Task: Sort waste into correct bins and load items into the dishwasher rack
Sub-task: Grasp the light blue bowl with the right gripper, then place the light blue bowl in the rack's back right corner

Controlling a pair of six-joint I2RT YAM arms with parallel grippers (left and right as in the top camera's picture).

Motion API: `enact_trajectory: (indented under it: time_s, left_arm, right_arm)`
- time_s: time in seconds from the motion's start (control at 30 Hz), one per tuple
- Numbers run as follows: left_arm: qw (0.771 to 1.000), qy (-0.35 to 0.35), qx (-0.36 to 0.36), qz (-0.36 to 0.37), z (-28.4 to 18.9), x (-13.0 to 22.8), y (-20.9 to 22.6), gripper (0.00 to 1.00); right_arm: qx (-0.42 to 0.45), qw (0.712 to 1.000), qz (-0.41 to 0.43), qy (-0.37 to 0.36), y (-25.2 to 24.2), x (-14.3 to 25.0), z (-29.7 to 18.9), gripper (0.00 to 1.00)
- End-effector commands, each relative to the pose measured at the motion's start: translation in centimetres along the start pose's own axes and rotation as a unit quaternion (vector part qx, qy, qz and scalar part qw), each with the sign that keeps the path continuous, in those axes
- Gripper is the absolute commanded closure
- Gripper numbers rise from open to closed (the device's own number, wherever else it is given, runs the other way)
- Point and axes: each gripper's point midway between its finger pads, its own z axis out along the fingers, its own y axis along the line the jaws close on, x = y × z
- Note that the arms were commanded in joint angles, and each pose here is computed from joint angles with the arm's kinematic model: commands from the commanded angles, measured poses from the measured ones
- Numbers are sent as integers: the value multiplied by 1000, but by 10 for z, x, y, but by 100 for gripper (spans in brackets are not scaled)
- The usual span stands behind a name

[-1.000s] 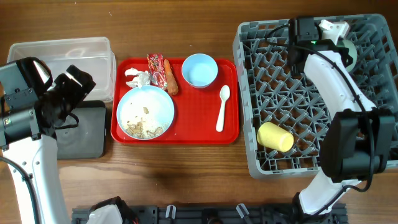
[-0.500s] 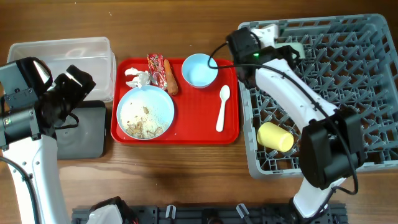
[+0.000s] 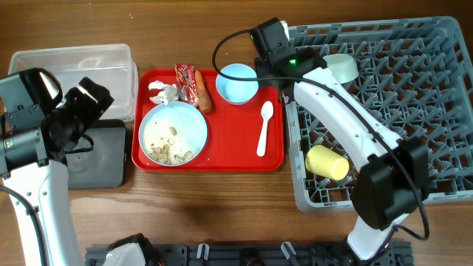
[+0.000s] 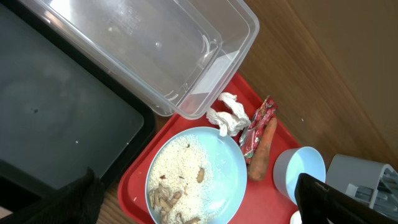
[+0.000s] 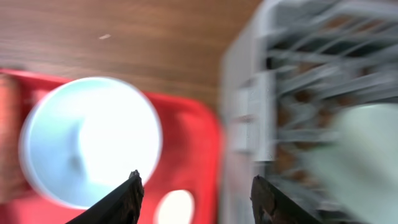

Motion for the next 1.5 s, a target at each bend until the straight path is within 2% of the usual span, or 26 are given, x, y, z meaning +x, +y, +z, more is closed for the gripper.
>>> enact_trajectory:
  time_s: [0.0, 0.17, 0.23, 0.33, 0.43, 0.57, 0.73, 0.77, 0.87, 0.93, 1.03, 1.2, 1.33, 1.47]
  left_arm:
    - [1000, -11, -5, -1, -3, -5, 1, 0]
    - [1000, -11, -5, -1, -3, -5, 1, 0]
    - [1000, -11, -5, -1, -3, -5, 1, 0]
    - [1000, -11, -5, -1, -3, -5, 1, 0]
    - [1000, -11, -5, -1, -3, -5, 1, 0]
    - [1000, -11, -5, -1, -3, -5, 1, 0]
    - [1000, -11, -5, -1, -3, -5, 1, 0]
    - [1000, -11, -5, -1, -3, -5, 1, 0]
    - [1000, -11, -5, -1, -3, -5, 1, 0]
    - [1000, -11, -5, -1, -3, -5, 1, 0]
    - [1000, -11, -5, -1, -3, -5, 1, 0]
    - [1000, -11, -5, -1, -3, -5, 1, 0]
    - [1000, -11, -5, -1, -3, -5, 1, 0]
    - [1000, -11, -5, -1, -3, -5, 1, 0]
  right_arm:
    - [-111, 987, 87, 82, 49, 29, 34, 44]
    - [-115, 969, 157, 155, 64, 64, 72, 50]
    - [-115, 965, 168, 167, 66, 70, 78, 59]
    - [-116, 965, 170, 162, 65, 66, 76, 83]
    - [-118, 967, 175, 145, 59, 54, 63, 96]
    - [-76, 976, 182, 92, 28, 28, 31, 96]
    - [30, 984, 169, -39, -55, -22, -48, 96]
    - [102, 976, 170, -89, -99, -34, -82, 96]
    - [245, 941, 183, -144, -172, -39, -131, 96]
    - [366, 897, 190, -163, -228, -34, -168, 96]
    - [468, 854, 183, -133, -287, -18, -191, 96]
    - [525, 823, 210, -58, -353, 21, -178, 96]
    - [553, 804, 219, 8, -391, 54, -157, 96]
    - [561, 798, 212, 59, -407, 74, -133, 96]
